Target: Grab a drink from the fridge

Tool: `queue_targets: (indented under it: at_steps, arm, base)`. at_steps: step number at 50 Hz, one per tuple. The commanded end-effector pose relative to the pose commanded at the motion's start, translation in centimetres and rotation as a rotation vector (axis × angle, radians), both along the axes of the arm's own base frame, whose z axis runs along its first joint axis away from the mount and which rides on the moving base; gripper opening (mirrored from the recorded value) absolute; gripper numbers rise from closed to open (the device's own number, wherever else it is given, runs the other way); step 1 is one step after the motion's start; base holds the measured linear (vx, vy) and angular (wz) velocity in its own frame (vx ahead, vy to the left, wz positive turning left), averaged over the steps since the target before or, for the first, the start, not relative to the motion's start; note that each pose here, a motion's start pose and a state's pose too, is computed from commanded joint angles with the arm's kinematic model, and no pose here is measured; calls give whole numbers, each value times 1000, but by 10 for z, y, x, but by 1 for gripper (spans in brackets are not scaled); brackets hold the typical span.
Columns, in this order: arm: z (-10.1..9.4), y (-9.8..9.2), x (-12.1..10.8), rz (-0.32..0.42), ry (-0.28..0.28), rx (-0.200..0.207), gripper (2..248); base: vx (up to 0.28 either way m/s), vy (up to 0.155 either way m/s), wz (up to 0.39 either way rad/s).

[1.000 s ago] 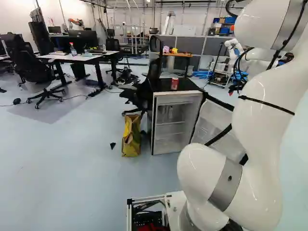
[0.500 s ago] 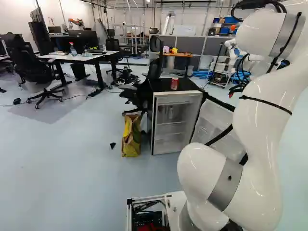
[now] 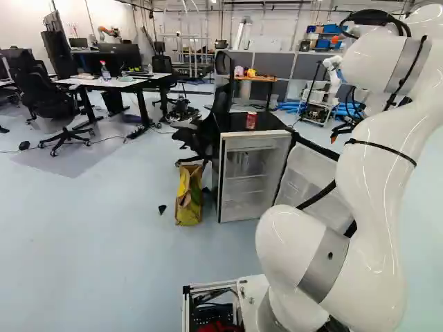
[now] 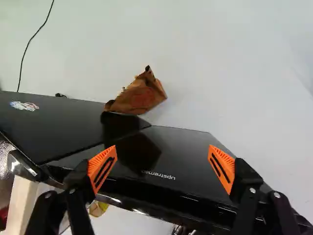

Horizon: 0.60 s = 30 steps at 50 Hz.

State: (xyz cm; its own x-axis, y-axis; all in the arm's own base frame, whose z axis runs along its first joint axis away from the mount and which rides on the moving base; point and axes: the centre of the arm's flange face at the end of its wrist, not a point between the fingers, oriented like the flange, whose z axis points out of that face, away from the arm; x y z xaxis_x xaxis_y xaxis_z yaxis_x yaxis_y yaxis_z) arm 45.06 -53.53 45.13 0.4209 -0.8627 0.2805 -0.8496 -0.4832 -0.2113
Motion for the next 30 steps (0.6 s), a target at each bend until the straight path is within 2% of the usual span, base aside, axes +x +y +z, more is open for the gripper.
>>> queue_targets:
  at_steps: [8,30]
  arm:
    - [-8,-2,1,7,22,37,247]
    - [-40,-8,6,7,46,67,247]
  base:
    - [0,0,0]
    - [0,0,0]
